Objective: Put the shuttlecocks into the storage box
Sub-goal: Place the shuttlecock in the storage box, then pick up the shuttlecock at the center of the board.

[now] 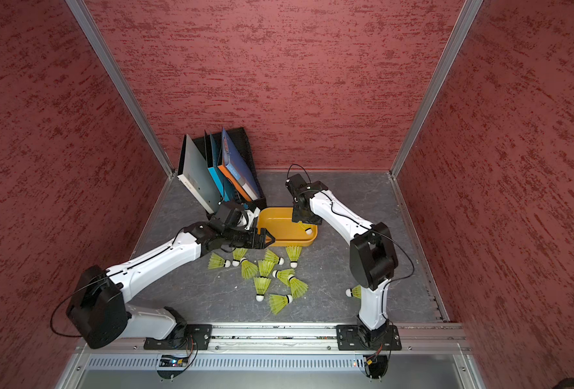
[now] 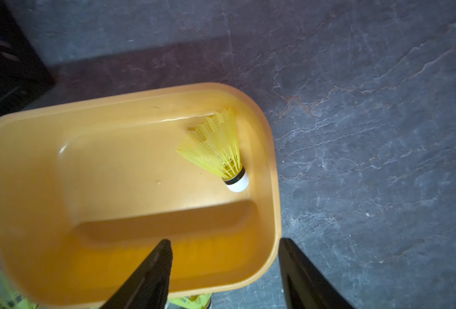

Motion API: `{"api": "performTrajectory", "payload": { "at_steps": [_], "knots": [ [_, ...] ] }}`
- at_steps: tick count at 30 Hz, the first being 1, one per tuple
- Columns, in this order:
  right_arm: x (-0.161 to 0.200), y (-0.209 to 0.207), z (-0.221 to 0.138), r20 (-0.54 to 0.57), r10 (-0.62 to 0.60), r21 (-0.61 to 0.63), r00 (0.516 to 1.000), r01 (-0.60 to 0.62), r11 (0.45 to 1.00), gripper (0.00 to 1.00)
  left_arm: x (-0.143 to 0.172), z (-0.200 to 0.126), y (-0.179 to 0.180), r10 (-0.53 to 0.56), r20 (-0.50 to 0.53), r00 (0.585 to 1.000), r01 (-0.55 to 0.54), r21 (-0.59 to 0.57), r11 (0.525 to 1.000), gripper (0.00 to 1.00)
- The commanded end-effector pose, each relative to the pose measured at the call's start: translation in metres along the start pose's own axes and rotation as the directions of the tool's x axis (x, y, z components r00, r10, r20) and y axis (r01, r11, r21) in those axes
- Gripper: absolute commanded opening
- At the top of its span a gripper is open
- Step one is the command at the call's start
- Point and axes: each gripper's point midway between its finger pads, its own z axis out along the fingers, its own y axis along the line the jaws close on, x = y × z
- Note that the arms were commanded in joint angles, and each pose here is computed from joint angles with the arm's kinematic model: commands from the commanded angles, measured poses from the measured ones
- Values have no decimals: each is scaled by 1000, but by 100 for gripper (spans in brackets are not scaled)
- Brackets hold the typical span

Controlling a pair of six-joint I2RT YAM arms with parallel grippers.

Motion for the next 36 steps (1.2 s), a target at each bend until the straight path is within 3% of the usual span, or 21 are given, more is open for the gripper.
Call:
{"api": "performTrajectory", "payload": {
  "at_steps": [1,7,10,18,29,36],
  "knots": [
    [15,14,-31,41,-13,-148,999,19,989,71,32,-6,1,15,-30,999,-16,-53,998,94],
    [73,17,-66,10,-138,-393,990,131,910,84,72,-16,-3,45,-43,998,-49,-104,993,94],
    [111,6,-85,3,-198,-494,980,174,852,98,90,-20,-6,77,-64,995,-85,-134,987,93],
    [190,-20,-108,-58,-263,-658,963,161,736,99,140,-20,-2,98,-69,993,-111,-215,970,87],
    [205,-30,-94,-93,-237,-646,967,122,753,98,168,4,19,79,-42,996,-88,-321,943,74],
    [200,-24,-97,-96,-251,-652,963,129,747,99,178,20,26,79,-24,997,-83,-294,952,66]
  ]
}}
